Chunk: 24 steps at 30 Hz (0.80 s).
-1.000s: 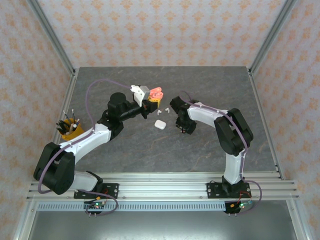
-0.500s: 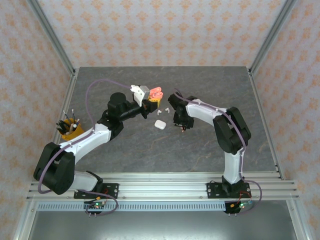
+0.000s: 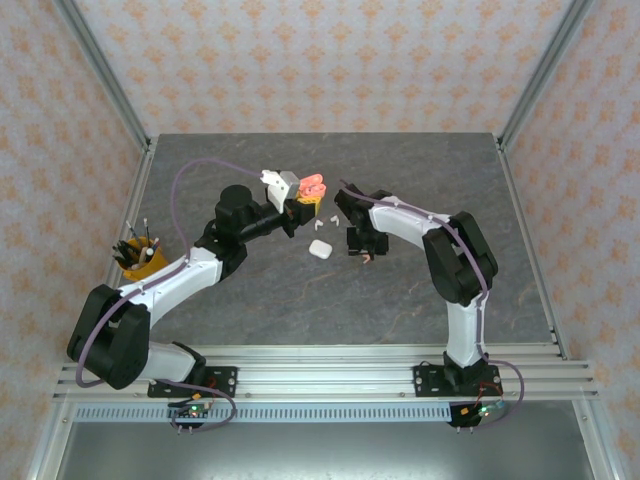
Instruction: Insert the wireless bluetooth earbuds into the charging case
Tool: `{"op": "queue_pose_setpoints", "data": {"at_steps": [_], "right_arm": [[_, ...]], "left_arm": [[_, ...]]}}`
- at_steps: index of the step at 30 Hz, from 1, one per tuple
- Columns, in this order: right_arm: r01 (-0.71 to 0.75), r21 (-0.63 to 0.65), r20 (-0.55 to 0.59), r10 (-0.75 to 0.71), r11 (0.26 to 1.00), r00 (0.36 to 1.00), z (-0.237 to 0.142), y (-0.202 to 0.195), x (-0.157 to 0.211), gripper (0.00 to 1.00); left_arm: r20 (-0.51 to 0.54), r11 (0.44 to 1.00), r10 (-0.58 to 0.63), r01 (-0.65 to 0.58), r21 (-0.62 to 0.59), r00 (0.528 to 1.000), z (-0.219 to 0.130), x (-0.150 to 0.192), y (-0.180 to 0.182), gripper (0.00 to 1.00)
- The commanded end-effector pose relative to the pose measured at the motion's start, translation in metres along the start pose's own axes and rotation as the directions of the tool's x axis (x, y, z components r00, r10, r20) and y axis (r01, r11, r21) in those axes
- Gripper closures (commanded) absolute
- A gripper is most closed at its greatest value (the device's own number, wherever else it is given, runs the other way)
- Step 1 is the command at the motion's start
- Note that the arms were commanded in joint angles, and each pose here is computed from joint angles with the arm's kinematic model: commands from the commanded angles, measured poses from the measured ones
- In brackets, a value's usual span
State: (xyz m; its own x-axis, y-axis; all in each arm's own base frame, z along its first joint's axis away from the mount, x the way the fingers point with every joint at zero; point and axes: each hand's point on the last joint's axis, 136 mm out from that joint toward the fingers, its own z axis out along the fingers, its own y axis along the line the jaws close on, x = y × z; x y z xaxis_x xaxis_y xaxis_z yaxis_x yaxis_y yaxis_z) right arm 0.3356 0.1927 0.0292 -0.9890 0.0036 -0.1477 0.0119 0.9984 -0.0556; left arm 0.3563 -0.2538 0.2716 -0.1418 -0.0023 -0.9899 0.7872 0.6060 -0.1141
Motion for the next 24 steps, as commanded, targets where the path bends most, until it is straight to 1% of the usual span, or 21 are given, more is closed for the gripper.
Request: {"op": "queue_pose_setpoints", "data": {"at_steps": [1, 7, 10, 24], "right_arm": [[0.000, 0.045, 0.023, -0.001, 0.999, 1.000, -0.014, -0.006, -0.005, 0.52], [-0.173, 0.013, 0.021, 0.173, 0.985, 0.985, -0.014, -0.001, -0.005, 0.52], [-0.221, 0.026, 0.015, 0.220, 0.975, 0.975, -0.009, -0.002, -0.004, 0.53], [-0.225, 0.059, -0.018, 0.226, 0.973, 0.974, 0.008, -0.003, 0.002, 0.57]], "left_arm": [[0.045, 1.000, 0.025, -0.025, -0.010, 0.999, -0.004, -0.013, -0.003, 1.00], [0.047, 1.000, 0.024, -0.024, -0.015, 0.999, -0.004, -0.013, -0.002, 1.00], [0.046, 1.000, 0.024, -0.023, -0.015, 0.999, -0.004, -0.012, -0.002, 1.00], [0.042, 1.000, 0.022, -0.021, -0.017, 0.999, -0.003, -0.009, -0.001, 1.00]]}}
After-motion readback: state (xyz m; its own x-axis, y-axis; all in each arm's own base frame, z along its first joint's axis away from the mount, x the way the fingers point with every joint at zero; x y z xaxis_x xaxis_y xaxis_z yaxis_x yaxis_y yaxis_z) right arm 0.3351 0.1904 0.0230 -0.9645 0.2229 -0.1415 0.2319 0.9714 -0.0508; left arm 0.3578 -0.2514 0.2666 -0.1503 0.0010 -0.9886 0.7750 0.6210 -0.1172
